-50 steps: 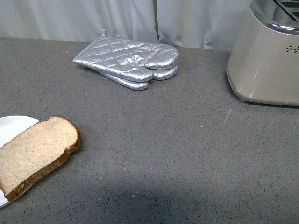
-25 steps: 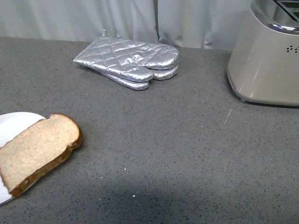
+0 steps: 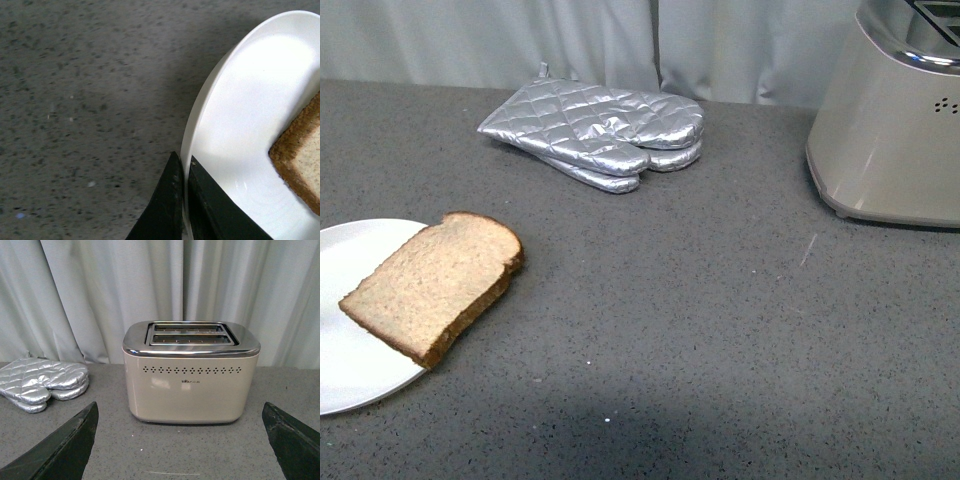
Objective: Put bread into toaster
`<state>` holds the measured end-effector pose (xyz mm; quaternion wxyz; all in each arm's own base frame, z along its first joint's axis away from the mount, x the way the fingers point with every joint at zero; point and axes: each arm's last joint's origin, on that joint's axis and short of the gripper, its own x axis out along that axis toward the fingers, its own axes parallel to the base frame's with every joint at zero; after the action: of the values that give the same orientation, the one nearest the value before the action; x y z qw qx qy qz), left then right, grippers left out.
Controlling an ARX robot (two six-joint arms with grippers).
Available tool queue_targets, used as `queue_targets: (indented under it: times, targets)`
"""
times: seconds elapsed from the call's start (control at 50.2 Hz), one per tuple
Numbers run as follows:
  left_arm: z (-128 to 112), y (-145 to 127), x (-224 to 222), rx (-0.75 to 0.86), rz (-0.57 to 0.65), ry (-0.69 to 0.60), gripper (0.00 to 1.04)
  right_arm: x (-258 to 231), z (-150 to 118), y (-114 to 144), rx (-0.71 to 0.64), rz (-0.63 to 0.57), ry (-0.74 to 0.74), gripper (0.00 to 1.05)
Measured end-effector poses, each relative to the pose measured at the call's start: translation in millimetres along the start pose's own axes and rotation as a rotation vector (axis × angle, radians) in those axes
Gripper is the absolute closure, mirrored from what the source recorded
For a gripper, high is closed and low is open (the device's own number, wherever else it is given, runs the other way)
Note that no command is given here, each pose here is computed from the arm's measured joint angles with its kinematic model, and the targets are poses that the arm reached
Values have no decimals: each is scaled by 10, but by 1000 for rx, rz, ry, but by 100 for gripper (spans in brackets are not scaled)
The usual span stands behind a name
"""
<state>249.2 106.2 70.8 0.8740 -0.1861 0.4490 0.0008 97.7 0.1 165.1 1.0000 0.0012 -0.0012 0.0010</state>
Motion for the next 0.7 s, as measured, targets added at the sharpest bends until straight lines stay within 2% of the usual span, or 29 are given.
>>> queue_targets:
  times: [0.338, 0.697]
  targets:
    - [-7, -523, -55, 27, -128, 6, 101, 0, 0, 0, 0, 0, 0, 9]
    - [-109, -1117, 193, 91, -206, 47, 101, 0, 0, 0, 0, 0, 0, 9]
